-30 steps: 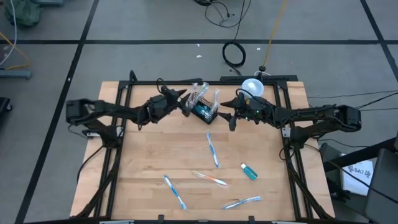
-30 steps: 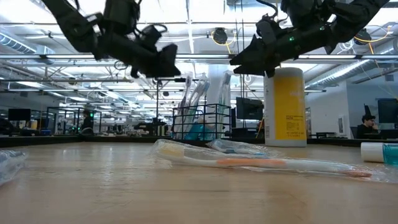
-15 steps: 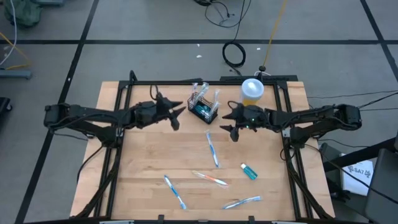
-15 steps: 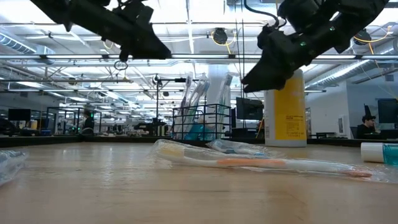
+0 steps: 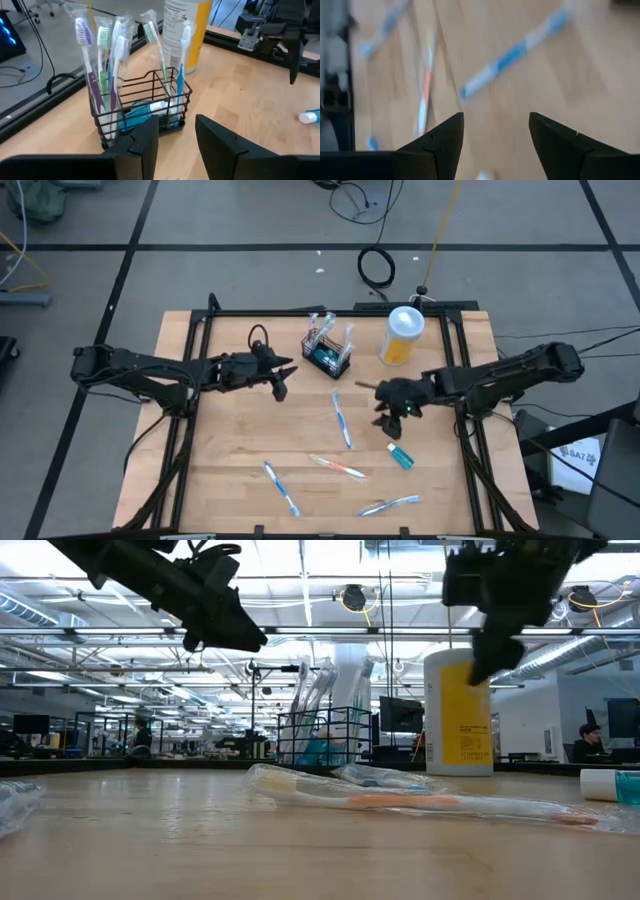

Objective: Pick & Place toothbrushing station
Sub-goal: Put the blue mouthwash bottle into the black organizer

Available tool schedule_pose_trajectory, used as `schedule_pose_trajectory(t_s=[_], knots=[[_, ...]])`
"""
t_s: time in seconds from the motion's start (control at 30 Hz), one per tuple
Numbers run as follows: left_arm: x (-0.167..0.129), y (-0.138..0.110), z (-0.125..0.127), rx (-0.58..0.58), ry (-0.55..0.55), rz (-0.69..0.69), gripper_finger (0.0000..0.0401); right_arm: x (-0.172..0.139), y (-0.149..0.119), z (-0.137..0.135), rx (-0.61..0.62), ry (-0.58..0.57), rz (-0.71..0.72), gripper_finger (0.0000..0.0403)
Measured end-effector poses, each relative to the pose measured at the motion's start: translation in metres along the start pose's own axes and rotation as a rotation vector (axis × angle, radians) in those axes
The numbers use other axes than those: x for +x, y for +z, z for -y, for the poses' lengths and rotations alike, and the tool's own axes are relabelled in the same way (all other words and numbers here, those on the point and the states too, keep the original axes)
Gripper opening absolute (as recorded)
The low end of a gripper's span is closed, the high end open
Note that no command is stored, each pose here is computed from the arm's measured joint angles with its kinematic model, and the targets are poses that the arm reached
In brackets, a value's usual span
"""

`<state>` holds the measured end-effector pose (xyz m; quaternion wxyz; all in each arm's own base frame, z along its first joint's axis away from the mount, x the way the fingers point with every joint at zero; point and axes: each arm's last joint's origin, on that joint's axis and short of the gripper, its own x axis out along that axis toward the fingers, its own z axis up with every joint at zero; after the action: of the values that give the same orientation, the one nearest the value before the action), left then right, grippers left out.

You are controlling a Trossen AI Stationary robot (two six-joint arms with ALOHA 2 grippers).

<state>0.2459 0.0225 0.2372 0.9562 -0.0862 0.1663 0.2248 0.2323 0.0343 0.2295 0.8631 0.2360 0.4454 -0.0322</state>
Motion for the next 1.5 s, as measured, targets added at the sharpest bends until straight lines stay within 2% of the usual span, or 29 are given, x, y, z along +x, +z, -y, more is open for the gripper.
schedule_pose_trajectory(t_s=[0.23,0.4,0.5,0.73,0.97,1.1,1.23,1.5], knots=[[0.0,0.001,-0.001,-0.005,0.007,0.01,0.0136,0.012,-0.038,0.007,0.277,-0.243,-0.384,0.0213],[0.0,0.001,-0.001,0.002,0.008,0.011,0.0136,0.027,-0.048,0.009,0.34,-0.273,-0.452,0.0213],[0.0,0.001,-0.001,0.002,0.009,0.012,0.0136,0.03,-0.048,0.004,0.331,-0.216,-0.462,0.0212],[0.001,0.004,-0.003,0.033,0.018,0.032,0.0136,0.038,-0.045,-0.013,0.267,-0.096,-0.376,0.0212],[0.002,0.004,-0.005,0.012,0.025,0.034,0.0136,0.052,-0.051,-0.014,0.235,-0.124,-0.423,0.0212],[0.002,0.005,-0.005,0.012,0.023,0.036,0.0136,0.062,-0.051,-0.016,0.236,-0.078,-0.45,0.0212],[0.002,0.005,-0.005,0.009,0.022,0.042,0.0136,0.069,-0.053,-0.014,0.208,-0.084,-0.469,0.0212],[0.002,0.005,-0.005,0.008,0.018,0.041,0.0136,0.076,-0.052,-0.01,0.146,-0.05,-0.434,0.0211]])
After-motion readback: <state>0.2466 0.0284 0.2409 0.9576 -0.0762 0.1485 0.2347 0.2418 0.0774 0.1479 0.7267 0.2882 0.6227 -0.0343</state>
